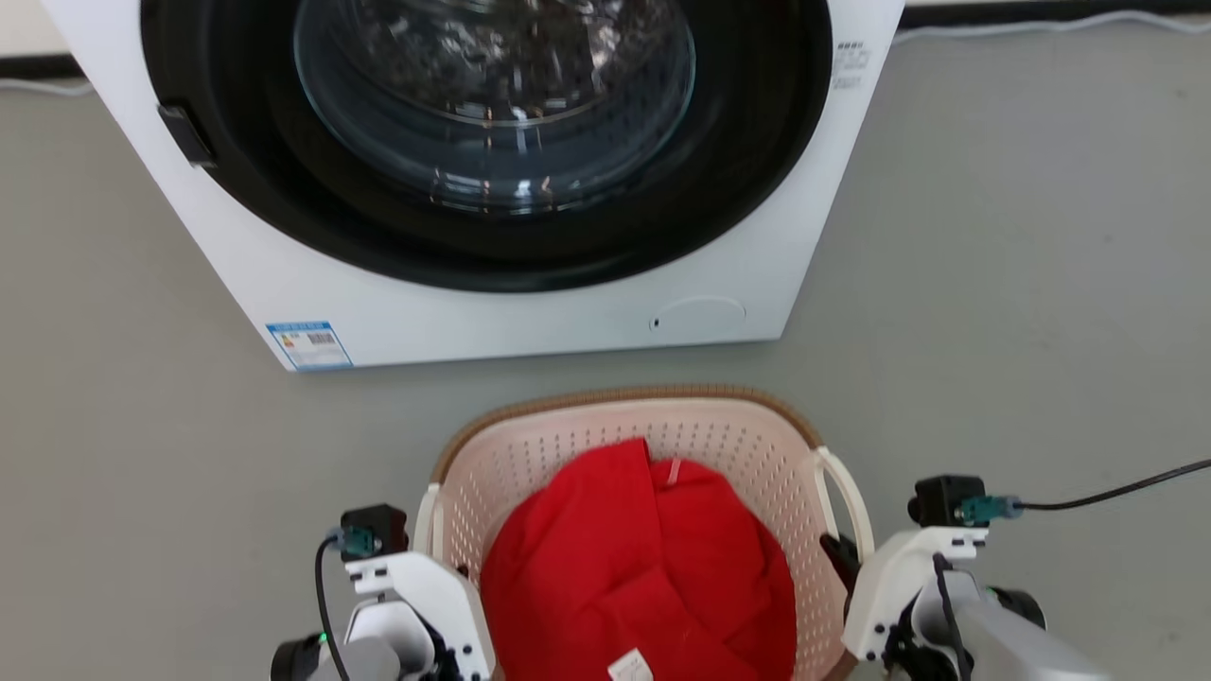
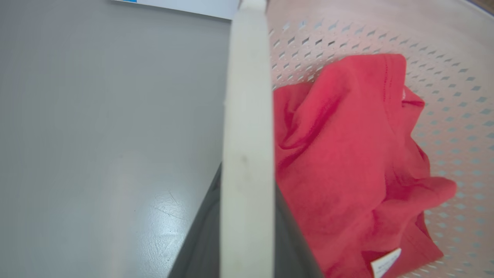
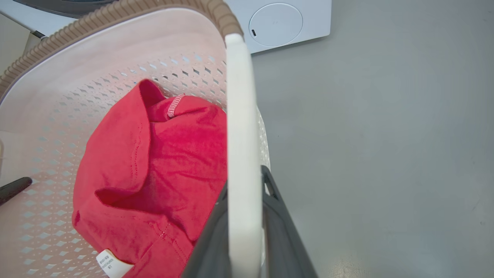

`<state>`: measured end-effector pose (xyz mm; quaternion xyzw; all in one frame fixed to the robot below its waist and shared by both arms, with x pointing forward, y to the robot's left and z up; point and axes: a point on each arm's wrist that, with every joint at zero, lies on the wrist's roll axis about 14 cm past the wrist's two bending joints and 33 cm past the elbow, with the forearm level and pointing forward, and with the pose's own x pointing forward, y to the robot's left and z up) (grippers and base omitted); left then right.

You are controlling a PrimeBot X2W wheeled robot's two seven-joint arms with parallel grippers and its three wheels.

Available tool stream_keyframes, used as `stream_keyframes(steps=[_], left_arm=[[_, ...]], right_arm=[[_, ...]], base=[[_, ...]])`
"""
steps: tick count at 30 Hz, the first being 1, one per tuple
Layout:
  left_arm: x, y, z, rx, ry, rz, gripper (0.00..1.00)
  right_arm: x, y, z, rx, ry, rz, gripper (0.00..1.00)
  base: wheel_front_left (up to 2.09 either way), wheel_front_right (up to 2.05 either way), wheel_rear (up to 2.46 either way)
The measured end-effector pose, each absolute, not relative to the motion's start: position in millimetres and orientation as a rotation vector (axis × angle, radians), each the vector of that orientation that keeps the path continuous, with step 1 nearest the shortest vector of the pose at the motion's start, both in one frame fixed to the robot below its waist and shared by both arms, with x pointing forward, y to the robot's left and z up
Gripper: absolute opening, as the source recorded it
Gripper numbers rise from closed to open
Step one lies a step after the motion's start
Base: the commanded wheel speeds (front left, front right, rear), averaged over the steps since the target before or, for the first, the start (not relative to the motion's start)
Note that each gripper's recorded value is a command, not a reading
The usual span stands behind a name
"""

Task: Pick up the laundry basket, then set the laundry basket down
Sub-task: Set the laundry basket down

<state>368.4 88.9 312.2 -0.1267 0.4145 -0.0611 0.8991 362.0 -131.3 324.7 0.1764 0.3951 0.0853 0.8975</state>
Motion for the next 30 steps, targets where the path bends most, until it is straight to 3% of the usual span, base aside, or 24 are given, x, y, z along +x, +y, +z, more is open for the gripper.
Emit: stream_keyframes(steps=[30], left_arm=[[431.4, 88.6, 265.6, -0.198, 0.904, -0.132, 0.0]], right_arm=[[416.6, -130.3, 288.3, 0.34, 0.853, 0.188, 0.0]], base=[[0.0, 0.0, 0.0]])
